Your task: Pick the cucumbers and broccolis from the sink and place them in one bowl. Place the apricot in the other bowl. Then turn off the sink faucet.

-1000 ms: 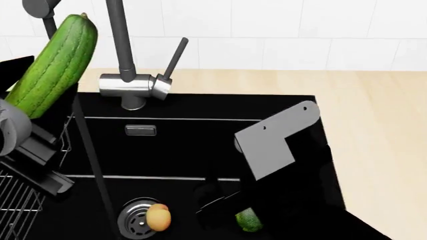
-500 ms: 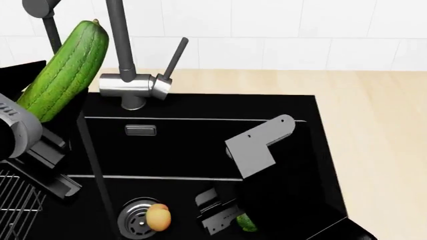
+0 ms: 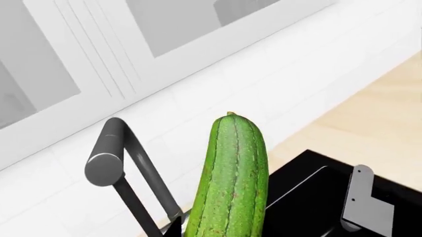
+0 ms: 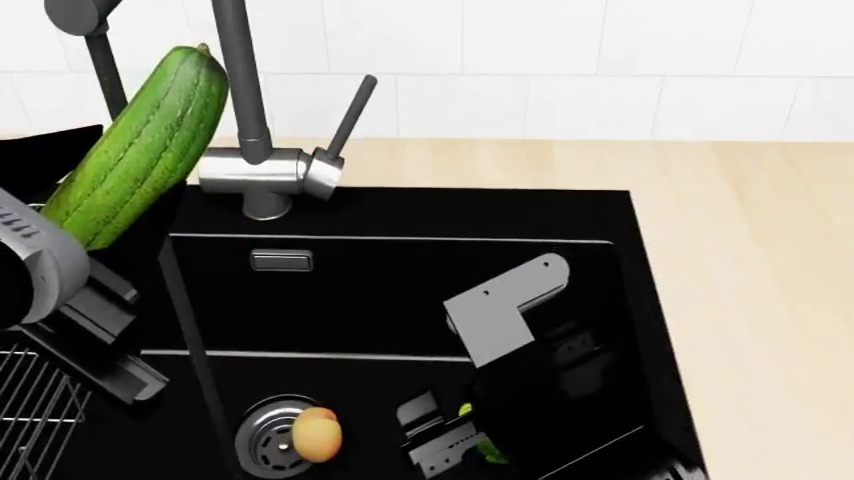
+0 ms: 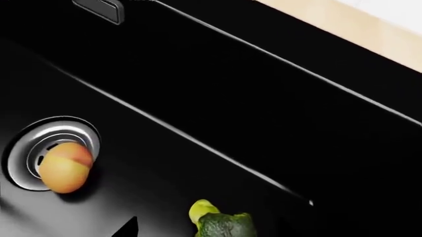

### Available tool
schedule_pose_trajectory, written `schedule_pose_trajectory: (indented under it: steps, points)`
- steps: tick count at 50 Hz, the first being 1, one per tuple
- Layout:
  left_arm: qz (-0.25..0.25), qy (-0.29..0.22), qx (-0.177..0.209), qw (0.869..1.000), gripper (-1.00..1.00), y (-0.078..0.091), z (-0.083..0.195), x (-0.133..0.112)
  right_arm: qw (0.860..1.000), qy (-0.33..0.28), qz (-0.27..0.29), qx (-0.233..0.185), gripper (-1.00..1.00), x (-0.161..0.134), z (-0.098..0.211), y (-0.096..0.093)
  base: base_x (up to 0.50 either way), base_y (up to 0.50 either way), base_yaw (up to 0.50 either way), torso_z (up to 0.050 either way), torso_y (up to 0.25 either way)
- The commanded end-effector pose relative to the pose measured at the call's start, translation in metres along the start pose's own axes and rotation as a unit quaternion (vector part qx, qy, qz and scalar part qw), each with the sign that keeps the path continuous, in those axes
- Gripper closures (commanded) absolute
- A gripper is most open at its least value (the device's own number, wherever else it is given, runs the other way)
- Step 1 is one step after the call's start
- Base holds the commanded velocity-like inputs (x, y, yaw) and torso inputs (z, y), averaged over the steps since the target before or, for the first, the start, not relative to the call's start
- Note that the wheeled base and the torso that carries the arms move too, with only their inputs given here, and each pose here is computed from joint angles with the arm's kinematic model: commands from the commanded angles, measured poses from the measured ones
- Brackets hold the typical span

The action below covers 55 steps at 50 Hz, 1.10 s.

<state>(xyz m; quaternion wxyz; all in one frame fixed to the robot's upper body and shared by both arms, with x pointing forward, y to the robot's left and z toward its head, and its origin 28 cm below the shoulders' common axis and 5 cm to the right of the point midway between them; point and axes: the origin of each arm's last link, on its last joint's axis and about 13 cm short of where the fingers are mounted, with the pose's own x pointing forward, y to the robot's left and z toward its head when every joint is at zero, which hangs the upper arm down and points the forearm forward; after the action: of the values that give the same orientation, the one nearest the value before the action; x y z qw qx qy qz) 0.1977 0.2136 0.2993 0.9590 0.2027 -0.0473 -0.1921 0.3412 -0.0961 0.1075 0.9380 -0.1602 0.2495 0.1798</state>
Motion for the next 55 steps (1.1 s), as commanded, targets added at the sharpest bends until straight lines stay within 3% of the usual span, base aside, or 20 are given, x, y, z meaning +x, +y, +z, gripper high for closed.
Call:
schedule_pose_trajectory:
  steps: [1,21,55]
  points:
    - [-0.006,-0.020,-0.016,1.000,1.00,0.002,0.005,0.002,1.000,0.005,0.000,-0.001,-1.00,0.015,-0.001,0.001,0.00,0.00,0.00,0.000,0.000]
    - [-0.010,-0.018,-0.015,1.000,1.00,0.001,0.005,0.002,0.999,0.036,0.016,0.010,-1.00,0.041,-0.028,0.013,0.00,0.00,0.00,0.000,0.001]
    - [-0.022,-0.017,-0.009,1.000,1.00,-0.003,0.008,-0.001,0.998,0.060,0.001,0.031,-1.00,0.057,-0.040,0.004,0.00,0.00,0.00,0.000,0.000]
